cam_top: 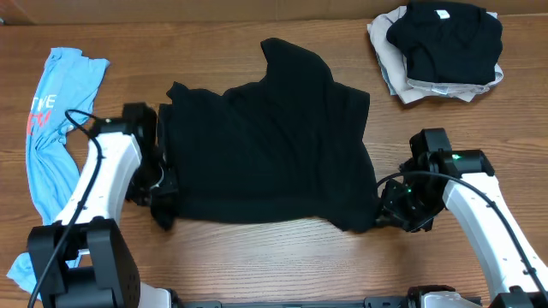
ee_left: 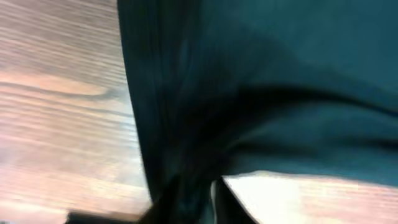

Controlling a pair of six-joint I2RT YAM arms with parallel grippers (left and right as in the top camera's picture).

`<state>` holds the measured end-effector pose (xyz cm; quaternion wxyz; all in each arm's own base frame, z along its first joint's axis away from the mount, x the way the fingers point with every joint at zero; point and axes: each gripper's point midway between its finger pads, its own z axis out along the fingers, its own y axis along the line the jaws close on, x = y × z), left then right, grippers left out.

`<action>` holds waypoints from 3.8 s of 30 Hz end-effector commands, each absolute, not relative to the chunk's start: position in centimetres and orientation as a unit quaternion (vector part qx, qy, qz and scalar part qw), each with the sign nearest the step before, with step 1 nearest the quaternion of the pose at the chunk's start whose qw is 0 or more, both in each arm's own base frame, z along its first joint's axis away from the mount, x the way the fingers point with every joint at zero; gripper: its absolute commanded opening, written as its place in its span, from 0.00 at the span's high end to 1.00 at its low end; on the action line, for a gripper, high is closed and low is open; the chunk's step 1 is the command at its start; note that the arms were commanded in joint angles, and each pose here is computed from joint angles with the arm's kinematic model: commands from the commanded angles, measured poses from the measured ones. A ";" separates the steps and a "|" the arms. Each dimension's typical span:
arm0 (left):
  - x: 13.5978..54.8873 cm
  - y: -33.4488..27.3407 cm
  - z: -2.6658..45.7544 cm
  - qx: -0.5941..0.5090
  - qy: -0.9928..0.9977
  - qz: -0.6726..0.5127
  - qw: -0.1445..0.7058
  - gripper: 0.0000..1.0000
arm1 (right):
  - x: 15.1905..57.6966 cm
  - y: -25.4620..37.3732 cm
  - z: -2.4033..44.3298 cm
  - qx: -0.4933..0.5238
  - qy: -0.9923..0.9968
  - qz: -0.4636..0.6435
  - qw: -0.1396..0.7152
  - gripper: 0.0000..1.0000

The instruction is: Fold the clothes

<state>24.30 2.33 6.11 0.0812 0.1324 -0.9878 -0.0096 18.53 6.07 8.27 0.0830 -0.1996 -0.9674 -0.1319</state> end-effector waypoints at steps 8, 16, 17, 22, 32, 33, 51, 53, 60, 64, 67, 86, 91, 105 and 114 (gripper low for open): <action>26.6 1.2 5.6 0.152 -0.987 0.039 0.033 0.00 | 20.2 7.2 8.9 -0.202 -0.963 -0.172 0.054 0.43; 38.0 1.5 12.0 0.059 -0.979 0.056 -0.185 0.00 | 27.1 7.7 14.7 -0.136 -0.966 -0.203 -0.087 0.35; 40.8 1.9 14.4 0.040 -0.967 0.048 -0.246 0.00 | 28.3 7.8 16.4 -0.119 -0.965 -0.203 -0.117 0.31; 45.7 3.5 17.7 0.040 -0.934 0.022 -0.353 0.00 | 30.1 8.1 19.7 -0.093 -0.962 -0.197 -0.168 0.23; 51.1 5.5 10.0 0.050 -0.933 0.011 -0.357 0.15 | 30.1 8.6 20.2 -0.085 -0.962 -0.199 -0.169 0.23; 51.4 5.5 9.2 0.055 -0.933 0.013 -0.356 0.18 | 30.0 8.6 20.2 -0.085 -0.962 -0.199 -0.168 0.23; 53.2 5.0 0.8 0.084 -0.940 0.032 -0.330 0.62 | 30.3 8.4 20.2 -0.085 -0.961 -0.195 -0.175 0.23; 53.4 4.4 1.0 0.078 -0.939 0.034 -0.334 0.61 | 30.3 8.4 20.2 -0.085 -0.961 -0.195 -0.175 0.23; 54.5 2.7 1.8 0.061 -0.931 0.039 -0.358 0.59 | 30.3 8.4 20.2 -0.085 -0.961 -0.195 -0.175 0.23; 54.8 2.3 2.1 0.059 -0.928 0.041 -0.365 0.60 | 30.3 8.4 20.2 -0.085 -0.961 -0.195 -0.175 0.22; 54.8 2.2 2.1 0.059 -0.928 0.042 -0.365 0.64 | 30.3 8.4 20.2 -0.085 -0.961 -0.195 -0.175 0.22; 56.5 2.0 5.6 0.091 -0.919 0.065 -0.378 0.73 | 30.5 8.0 20.1 -0.088 -0.963 -0.182 -0.179 0.18; 56.8 1.6 3.7 0.088 -0.921 0.070 -0.372 0.73 | 30.5 8.0 20.1 -0.088 -0.963 -0.182 -0.180 0.18; 57.1 0.4 0.6 0.085 -0.924 0.084 -0.362 0.52 | 30.5 8.0 20.1 -0.088 -0.963 -0.182 -0.180 0.16; 56.8 0.5 -0.7 0.088 -0.930 0.082 -0.349 0.89 | 30.5 8.0 20.1 -0.088 -0.963 -0.182 -0.180 0.14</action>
